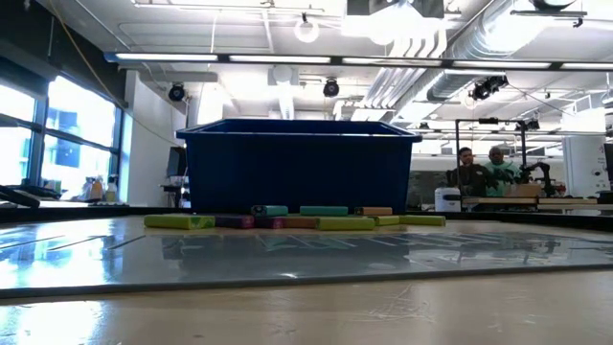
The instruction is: Sort blocks
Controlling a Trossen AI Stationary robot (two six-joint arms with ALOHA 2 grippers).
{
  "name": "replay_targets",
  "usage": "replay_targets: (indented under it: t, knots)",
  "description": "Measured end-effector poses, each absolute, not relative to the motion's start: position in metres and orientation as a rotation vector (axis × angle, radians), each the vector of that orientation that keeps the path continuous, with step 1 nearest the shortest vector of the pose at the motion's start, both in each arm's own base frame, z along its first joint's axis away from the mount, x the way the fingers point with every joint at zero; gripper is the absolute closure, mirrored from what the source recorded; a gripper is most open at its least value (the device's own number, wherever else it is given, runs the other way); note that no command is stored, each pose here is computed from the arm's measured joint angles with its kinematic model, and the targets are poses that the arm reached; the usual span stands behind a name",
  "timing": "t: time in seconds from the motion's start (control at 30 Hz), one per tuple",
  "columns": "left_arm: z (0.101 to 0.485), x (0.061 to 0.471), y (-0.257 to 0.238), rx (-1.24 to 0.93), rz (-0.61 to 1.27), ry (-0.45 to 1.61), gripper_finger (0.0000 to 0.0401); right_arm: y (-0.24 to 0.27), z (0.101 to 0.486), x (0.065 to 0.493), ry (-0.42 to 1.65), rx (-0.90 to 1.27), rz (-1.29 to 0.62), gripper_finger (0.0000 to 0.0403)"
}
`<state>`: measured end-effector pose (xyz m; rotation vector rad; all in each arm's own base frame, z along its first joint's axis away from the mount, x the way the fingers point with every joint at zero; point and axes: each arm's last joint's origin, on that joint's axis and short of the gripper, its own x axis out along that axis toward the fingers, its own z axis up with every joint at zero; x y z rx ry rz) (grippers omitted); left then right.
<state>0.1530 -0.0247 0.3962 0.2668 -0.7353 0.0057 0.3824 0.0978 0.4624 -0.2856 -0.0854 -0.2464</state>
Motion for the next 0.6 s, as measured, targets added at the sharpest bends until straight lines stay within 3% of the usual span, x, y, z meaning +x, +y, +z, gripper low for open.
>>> replay_targets:
  t: [0.27, 0.6]
  knots:
    - [0.389, 0.148, -0.023, 0.306, 0.018, -0.592, 0.0401, 0.112, 0.477, 0.361, -0.097, -0.300, -0.280, 0.0206]
    - [0.389, 0.134, -0.021, 0.306, 0.004, -0.558, 0.0401, 0.118, 0.497, 0.329, -0.107, -0.294, -0.269, 0.0206]
